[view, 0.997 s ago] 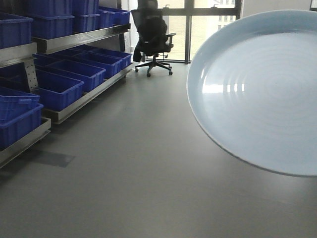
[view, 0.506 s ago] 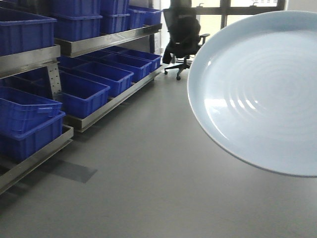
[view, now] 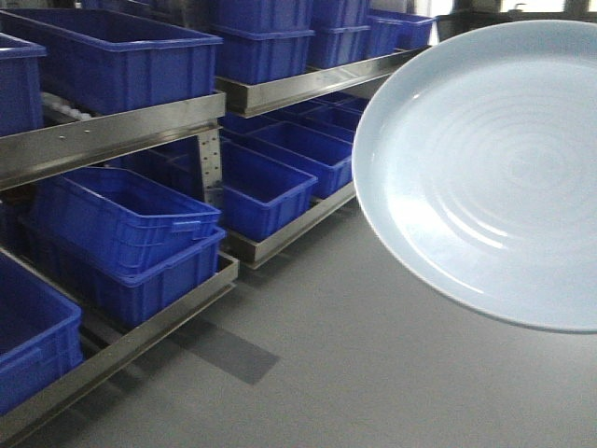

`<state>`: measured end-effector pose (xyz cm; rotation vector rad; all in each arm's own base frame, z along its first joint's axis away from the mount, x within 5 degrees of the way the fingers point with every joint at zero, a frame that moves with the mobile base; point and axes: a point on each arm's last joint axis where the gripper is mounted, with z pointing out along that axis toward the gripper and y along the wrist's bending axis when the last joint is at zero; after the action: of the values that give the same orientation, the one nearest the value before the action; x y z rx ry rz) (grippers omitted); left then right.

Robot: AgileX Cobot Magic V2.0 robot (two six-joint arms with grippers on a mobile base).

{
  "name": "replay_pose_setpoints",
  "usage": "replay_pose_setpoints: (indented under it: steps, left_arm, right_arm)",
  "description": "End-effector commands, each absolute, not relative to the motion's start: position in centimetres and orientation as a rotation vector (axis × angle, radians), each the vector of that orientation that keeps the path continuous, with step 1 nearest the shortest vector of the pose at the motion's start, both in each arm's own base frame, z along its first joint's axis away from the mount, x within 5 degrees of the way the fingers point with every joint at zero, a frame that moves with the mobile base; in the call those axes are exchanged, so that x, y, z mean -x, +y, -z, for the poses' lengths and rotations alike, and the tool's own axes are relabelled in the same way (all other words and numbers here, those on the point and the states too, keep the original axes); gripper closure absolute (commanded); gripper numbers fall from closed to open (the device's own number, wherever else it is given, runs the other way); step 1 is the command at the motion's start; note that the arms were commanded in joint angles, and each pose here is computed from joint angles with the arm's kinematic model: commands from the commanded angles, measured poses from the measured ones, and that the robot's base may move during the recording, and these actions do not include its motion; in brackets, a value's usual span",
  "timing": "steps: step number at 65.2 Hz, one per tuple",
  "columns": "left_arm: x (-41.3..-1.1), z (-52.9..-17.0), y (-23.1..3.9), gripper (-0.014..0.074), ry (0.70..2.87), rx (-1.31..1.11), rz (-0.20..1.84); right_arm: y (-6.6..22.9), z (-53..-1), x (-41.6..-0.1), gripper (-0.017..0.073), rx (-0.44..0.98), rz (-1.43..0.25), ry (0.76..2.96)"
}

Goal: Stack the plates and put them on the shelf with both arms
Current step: 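Carry the plate stack in the right gripper up to the blue crate shelf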

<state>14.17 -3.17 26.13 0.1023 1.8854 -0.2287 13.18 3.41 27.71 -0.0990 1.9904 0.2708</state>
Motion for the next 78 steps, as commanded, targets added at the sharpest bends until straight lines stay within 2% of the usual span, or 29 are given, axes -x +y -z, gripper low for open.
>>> replay_pose_setpoints:
  steps: [1, 78]
  left_arm:
    - [-14.51, -27.86, -3.18, 0.051, 1.774, -0.085, 0.24]
    - [-14.51, -27.86, -3.18, 0.051, 1.774, -0.085, 0.24]
  right_arm:
    - [3.4, -29.6, -13.6, 0.051, 0.09, -0.278, 1.862]
    - [3.4, -29.6, -13.6, 0.051, 0.09, -0.278, 1.862]
